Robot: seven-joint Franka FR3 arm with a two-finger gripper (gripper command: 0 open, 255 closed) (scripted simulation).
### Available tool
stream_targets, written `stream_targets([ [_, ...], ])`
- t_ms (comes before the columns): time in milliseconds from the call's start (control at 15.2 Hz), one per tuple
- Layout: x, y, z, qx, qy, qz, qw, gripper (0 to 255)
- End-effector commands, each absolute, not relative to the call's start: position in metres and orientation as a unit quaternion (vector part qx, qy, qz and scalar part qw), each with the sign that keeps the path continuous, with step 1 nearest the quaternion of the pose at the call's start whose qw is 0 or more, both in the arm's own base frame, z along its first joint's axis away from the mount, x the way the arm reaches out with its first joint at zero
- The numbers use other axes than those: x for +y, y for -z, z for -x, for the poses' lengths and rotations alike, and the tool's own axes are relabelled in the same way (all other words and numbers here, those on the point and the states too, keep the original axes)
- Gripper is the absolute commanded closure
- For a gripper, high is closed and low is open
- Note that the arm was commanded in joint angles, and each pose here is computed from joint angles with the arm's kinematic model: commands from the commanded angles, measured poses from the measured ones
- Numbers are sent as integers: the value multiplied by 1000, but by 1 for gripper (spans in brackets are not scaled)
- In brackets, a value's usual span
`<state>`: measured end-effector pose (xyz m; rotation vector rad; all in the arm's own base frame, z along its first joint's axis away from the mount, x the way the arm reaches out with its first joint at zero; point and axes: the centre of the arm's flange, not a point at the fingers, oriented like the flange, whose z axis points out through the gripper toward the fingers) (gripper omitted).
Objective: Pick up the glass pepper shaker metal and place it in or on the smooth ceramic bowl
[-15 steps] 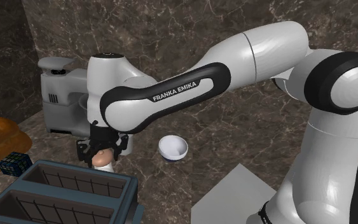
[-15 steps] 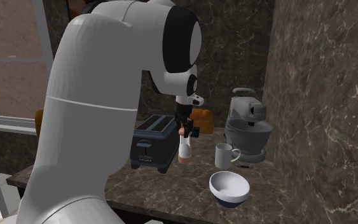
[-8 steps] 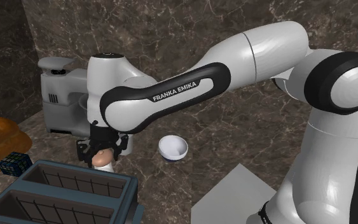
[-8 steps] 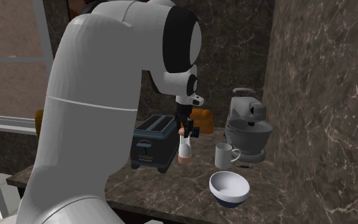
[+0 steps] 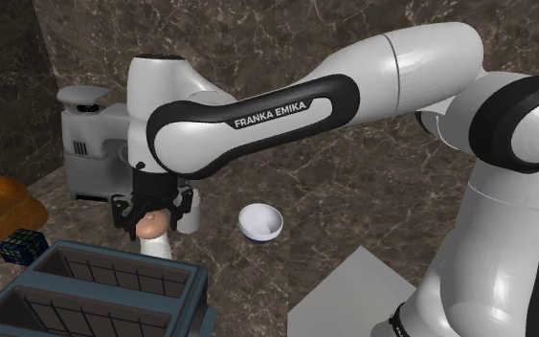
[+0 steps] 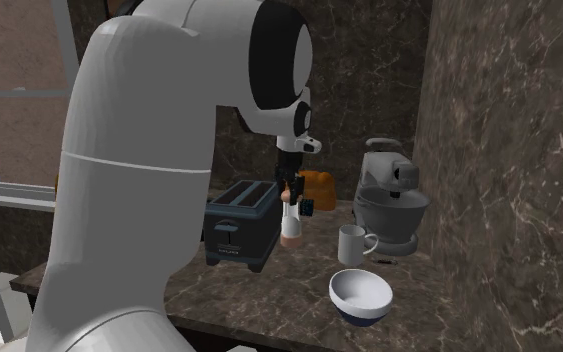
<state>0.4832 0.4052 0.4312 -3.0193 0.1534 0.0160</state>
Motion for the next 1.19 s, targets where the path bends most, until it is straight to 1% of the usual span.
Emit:
stream_targets([
  [0,405,-441,-482,51,-5,997,59,255],
  [1122,405,-531,-482,51,-5,997,59,255],
])
